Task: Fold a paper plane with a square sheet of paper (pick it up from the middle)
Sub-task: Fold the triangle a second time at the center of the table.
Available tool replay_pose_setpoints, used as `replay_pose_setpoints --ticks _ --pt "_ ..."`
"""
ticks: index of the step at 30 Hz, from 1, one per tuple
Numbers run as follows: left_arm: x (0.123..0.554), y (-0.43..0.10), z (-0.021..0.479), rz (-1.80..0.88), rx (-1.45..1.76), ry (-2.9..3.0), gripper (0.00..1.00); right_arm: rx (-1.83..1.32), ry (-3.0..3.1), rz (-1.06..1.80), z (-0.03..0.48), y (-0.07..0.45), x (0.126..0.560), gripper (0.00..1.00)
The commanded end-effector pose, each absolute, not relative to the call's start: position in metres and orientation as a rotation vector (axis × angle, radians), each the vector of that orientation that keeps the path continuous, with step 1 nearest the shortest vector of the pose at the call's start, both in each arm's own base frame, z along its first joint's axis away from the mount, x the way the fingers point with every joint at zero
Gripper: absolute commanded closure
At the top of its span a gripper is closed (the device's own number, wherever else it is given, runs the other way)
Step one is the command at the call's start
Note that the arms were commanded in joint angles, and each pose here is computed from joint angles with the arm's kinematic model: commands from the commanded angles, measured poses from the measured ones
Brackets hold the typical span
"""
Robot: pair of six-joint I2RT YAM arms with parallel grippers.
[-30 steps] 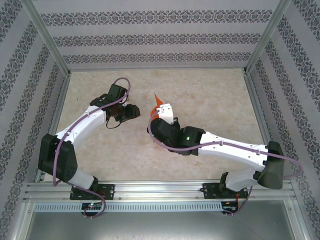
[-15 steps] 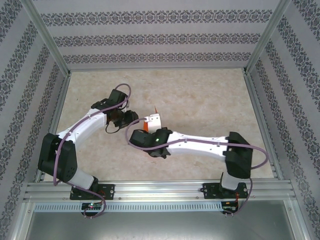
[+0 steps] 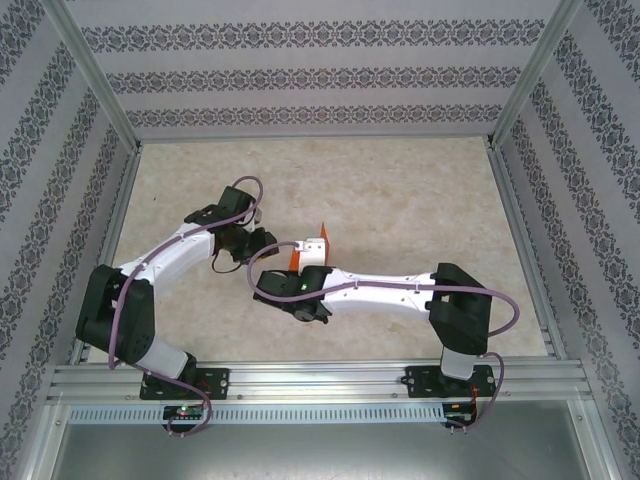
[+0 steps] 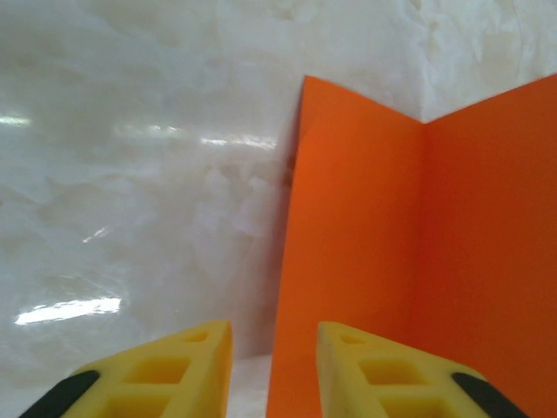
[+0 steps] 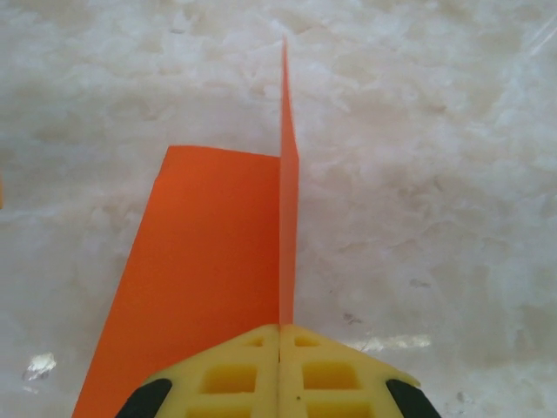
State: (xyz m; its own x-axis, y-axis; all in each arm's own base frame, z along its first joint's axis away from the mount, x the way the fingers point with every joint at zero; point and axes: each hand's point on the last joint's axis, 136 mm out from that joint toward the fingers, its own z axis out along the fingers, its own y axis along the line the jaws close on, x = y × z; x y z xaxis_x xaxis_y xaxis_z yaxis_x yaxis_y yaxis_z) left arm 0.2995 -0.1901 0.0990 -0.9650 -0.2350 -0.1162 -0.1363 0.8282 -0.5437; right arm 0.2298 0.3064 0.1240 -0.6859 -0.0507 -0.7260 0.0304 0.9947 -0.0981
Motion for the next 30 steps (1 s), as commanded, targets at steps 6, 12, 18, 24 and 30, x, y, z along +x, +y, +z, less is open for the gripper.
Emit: replay_pose_setpoints --ticks 6,12,18,24,30 --pt "0.296 -0.220 0.087 -1.109 -0.293 2.840 0.73 0.014 2.410 0.065 0.096 0.331 0.220 0.98" --pt "0.285 -0.235 0.069 -1.182 -0.254 2.908 0.78 0.023 2.413 0.088 0.091 0.329 0.220 0.97" --pt "0.273 -0.260 0.057 -1.244 -0.178 2.963 0.80 0.035 2.430 0.095 0.081 0.326 0.216 0.96" --pt "0.270 -0.262 0.036 -1.182 -0.200 3.018 0.83 0.049 2.437 0.137 0.074 0.326 0.214 0.95" --pt "0.266 -0.259 0.019 -1.130 -0.218 3.059 0.86 0.040 2.447 0.179 0.071 0.327 0.211 0.94"
